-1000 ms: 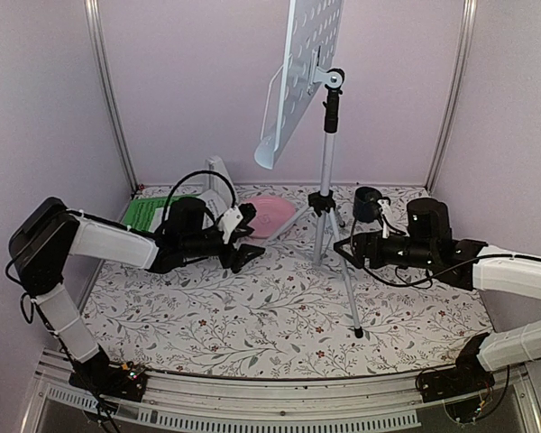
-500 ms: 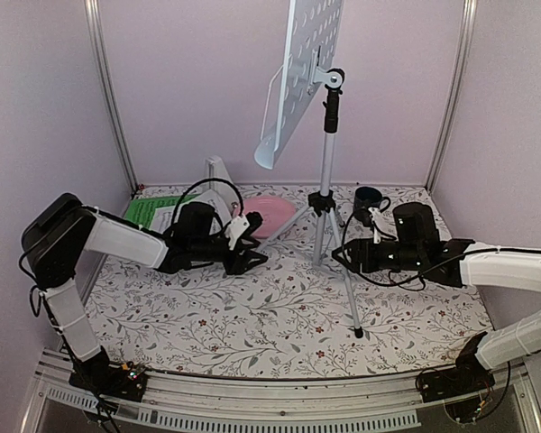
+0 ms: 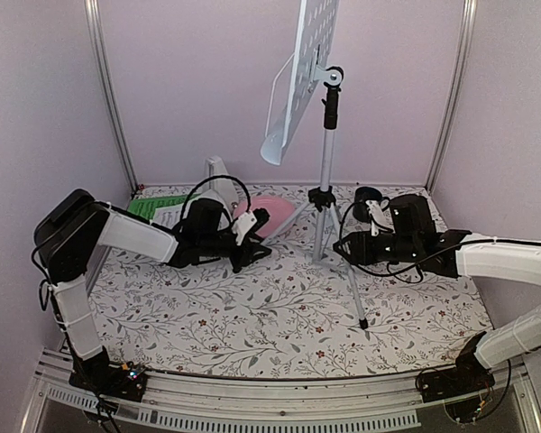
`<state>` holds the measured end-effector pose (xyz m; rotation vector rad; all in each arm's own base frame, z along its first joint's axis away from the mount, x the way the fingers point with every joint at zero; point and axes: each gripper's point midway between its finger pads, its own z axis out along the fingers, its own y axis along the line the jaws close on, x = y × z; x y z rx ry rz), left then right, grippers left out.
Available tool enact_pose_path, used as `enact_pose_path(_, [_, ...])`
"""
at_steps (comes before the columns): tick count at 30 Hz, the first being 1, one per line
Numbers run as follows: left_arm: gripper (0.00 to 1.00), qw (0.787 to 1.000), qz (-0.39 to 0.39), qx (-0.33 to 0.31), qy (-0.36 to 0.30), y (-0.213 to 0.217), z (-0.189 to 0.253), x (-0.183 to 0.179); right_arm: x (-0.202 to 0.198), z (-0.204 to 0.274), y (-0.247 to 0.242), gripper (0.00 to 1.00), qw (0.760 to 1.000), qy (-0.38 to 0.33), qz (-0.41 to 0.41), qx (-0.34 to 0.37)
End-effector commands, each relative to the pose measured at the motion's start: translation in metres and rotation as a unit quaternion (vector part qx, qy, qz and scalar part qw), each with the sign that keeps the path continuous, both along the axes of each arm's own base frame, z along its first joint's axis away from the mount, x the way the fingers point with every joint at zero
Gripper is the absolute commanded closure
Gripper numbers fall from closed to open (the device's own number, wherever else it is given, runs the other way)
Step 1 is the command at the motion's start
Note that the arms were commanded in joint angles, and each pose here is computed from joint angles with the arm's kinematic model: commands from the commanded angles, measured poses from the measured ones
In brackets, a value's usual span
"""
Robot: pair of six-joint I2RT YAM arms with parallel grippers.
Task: Set up the instrument practice props
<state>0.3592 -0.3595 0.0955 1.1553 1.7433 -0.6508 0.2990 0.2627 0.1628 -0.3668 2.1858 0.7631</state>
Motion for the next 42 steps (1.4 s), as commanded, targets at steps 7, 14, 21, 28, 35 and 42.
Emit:
enact_pose_path(7, [0.74, 1.0, -0.003, -0.001, 0.004, -0.001, -0.005, 0.003, 0.046, 0.017, -0.025, 0.45, 0.997, -0.051, -0.054, -0.031])
enact_pose_path(14, [0.83, 1.0, -0.006, -0.008, 0.009, -0.003, -0.004, 0.0, 0.061, 0.021, -0.024, 0.45, 0.996, -0.066, -0.049, -0.036])
enact_pose_path(21, [0.73, 1.0, 0.007, 0.003, 0.013, -0.003, -0.014, 0.006, 0.068, 0.022, -0.019, 0.45, 0.995, -0.081, -0.035, -0.046])
enact_pose_path(28, [0.7, 0.999, 0.006, 0.015, 0.033, -0.007, -0.029, 0.013, 0.056, 0.015, -0.024, 0.36, 0.996, -0.064, -0.029, -0.05])
enact_pose_path(35, [0.77, 0.999, -0.014, 0.01, 0.04, -0.01, -0.028, 0.005, 0.043, 0.003, -0.027, 0.35, 0.998, -0.041, -0.023, -0.047])
enact_pose_path(42, [0.88, 0.999, -0.003, -0.001, 0.04, -0.006, -0.026, 0.002, 0.057, 0.006, -0.019, 0.42, 0.997, -0.054, -0.015, -0.053])
